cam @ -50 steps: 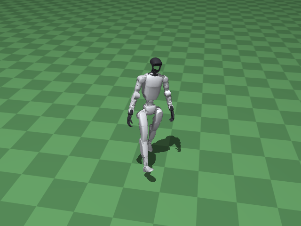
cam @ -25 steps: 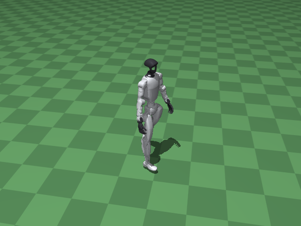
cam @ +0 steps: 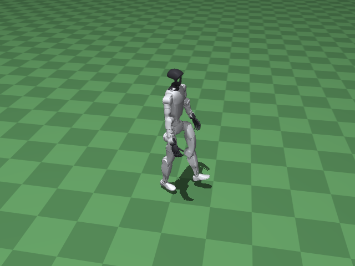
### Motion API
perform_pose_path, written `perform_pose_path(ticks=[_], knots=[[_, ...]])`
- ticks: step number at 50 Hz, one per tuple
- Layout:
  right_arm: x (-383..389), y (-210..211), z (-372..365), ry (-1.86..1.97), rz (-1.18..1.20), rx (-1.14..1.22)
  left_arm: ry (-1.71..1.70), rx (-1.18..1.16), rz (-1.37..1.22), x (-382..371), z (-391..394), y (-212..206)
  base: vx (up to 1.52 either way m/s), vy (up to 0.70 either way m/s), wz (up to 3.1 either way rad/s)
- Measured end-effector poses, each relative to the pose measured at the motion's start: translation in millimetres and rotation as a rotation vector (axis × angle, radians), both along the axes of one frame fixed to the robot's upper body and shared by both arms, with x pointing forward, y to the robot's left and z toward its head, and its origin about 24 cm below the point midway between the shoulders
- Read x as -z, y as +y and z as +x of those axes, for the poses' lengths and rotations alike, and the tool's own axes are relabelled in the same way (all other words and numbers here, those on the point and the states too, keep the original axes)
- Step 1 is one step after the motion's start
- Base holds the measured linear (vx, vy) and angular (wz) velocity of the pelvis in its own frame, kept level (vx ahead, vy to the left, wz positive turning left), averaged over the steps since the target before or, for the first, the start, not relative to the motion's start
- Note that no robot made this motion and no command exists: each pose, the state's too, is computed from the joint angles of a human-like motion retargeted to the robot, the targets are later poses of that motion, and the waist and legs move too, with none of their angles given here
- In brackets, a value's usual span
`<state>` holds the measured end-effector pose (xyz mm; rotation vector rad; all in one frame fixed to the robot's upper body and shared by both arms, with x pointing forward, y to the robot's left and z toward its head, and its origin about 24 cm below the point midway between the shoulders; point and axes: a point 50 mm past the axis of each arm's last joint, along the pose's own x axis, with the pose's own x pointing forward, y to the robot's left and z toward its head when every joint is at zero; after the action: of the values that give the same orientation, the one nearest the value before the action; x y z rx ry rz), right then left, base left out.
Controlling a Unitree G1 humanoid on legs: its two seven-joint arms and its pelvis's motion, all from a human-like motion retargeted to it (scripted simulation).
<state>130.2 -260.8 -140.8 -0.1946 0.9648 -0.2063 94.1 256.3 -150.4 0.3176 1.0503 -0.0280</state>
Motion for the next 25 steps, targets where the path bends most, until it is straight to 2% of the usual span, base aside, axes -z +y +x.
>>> perform_pose_path(ticks=[2,13,25], knots=[[1.7,2.2,-0.8,0.042,-0.030,-0.049,-0.026,-0.085,-0.047,-0.8,0.0,1.5,0.33,-0.06,-0.27],[2.4,14.2,9.6,0.046,-0.034,-0.104,0.017,-0.137,-0.063,2.8,-16.7,2.7,0.36,0.05,-0.40],[5.7,17.9,6.8,0.125,-0.012,-0.136,0.086,-0.174,-0.075,3.8,-26.8,9.7,0.43,0.27,-0.17]])
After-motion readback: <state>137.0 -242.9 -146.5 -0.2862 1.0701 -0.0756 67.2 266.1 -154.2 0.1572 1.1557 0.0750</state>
